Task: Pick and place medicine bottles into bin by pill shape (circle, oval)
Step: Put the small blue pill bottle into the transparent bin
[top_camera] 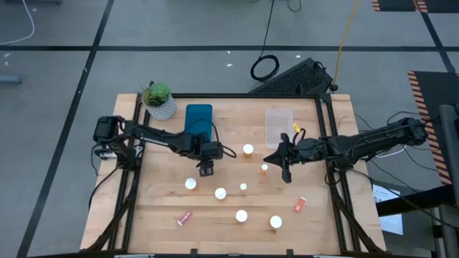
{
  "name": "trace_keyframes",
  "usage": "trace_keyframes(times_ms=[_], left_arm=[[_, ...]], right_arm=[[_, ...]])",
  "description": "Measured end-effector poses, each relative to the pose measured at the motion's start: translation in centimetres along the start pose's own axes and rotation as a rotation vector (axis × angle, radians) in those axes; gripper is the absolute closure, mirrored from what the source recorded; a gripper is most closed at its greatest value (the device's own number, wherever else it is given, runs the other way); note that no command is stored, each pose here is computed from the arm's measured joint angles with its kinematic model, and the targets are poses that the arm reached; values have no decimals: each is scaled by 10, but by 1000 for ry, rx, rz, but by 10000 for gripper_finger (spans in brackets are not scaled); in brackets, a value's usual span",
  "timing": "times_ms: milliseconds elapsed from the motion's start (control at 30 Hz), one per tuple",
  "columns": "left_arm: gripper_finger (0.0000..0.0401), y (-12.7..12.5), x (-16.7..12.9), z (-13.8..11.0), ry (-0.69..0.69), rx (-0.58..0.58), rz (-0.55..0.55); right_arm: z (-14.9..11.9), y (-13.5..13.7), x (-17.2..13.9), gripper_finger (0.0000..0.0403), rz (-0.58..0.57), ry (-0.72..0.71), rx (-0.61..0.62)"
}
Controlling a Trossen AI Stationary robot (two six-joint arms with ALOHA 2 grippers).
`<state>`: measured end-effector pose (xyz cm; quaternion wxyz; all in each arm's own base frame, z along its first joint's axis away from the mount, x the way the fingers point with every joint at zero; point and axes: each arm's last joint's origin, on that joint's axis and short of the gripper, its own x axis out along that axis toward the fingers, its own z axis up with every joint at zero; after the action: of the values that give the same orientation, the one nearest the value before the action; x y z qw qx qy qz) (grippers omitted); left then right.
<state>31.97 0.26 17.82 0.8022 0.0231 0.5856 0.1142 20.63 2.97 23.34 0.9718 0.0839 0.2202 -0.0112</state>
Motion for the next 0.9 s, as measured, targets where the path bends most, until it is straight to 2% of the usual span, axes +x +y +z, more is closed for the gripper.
trace_keyframes(times_ms=[367,567,733,900], left_arm=[[171,-1,2,1,-1,12,4],[224,-1,2,1,-3,26,4],[267,-1,2,1,-2,27,4],[282,-1,2,0,3,28,2]], right_arm=[[0,0,0,403,0,0,0],[-1,0,0,403,1,-4,39],[-12,-2,4,403,10,-34,53],[-26,-6,6,403,27,-117,65]])
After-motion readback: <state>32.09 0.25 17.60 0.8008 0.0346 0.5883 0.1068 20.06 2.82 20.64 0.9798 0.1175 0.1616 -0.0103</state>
